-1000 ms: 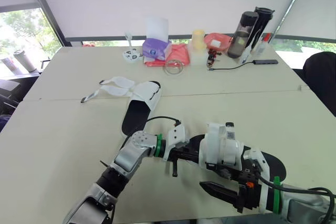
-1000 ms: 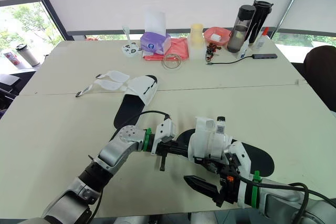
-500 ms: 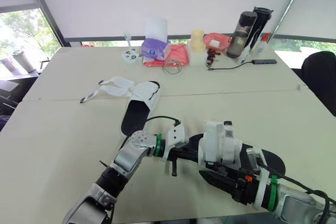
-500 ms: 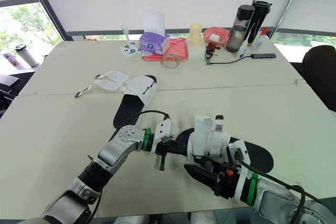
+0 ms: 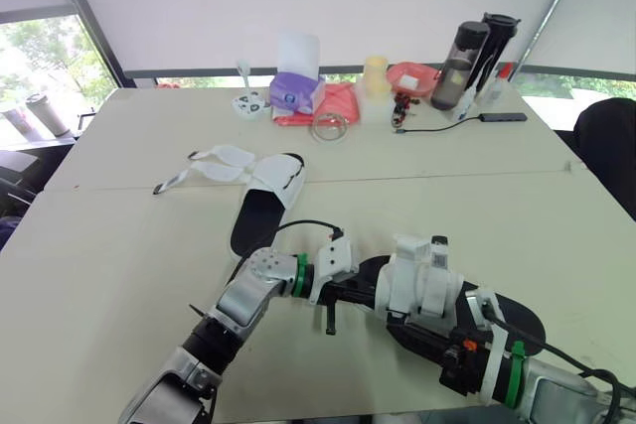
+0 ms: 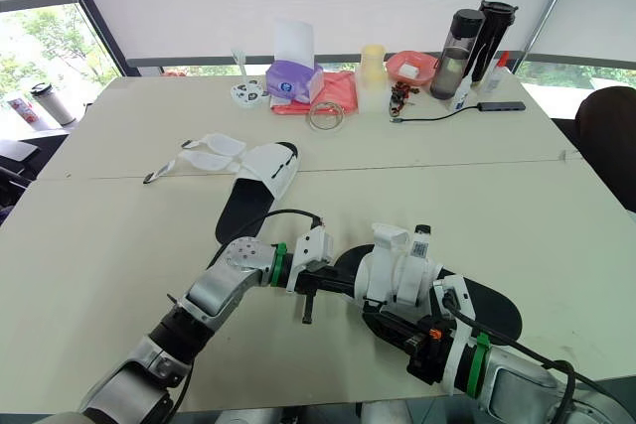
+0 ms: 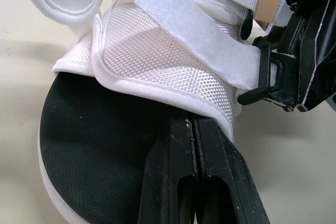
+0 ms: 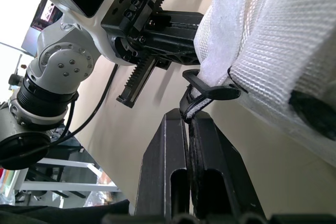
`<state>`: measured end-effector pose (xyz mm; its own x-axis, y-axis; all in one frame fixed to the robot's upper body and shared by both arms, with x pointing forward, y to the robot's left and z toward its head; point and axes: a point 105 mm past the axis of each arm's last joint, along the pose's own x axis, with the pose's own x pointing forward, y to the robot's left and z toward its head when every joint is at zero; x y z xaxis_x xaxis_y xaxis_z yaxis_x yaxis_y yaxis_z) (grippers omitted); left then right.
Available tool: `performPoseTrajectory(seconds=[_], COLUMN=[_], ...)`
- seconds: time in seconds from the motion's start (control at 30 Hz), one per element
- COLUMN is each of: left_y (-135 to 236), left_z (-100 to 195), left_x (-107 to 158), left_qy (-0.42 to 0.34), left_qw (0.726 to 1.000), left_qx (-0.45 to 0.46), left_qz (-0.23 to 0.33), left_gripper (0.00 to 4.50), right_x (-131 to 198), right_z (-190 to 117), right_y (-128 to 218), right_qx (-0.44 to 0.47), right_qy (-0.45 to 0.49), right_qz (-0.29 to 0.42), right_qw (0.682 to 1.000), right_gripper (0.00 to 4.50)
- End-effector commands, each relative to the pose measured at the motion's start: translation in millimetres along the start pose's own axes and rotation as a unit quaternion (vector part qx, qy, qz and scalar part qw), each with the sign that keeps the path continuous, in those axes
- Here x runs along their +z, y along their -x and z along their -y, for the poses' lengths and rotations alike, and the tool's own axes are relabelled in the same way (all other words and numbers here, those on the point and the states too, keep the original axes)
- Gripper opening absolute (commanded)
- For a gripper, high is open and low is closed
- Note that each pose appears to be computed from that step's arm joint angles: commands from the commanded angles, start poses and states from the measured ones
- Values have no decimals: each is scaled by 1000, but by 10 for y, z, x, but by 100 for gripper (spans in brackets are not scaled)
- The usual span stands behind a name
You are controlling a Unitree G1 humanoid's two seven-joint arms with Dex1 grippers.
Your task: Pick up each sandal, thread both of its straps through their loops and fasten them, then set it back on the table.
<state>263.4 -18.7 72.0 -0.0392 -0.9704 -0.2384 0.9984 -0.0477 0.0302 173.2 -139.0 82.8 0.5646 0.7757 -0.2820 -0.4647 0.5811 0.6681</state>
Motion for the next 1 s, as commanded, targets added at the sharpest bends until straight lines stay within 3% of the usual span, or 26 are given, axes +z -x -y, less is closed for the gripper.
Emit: performPoseTrajectory(seconds=[0.03,0.73,1.0], left_y=[-47,-59,-70], left_z=[48,51,63], left_x=[-118,-185,-198], left_qy=[8,6,5], left_qw=[1000,1000,1000], left_qx=[-9,-10,-17], left_qz=[-19,-21,-23], left_gripper=[0,0,0], right_x=[32,-757,-821], right_z=[-124,-174,-207], right_y=[-6,202,299], right_qx=[29,38,59], right_qy=[12,20,35], right_qz=[3,-183,-192], right_qw=[1000,982,979], right_gripper=[1,1,1])
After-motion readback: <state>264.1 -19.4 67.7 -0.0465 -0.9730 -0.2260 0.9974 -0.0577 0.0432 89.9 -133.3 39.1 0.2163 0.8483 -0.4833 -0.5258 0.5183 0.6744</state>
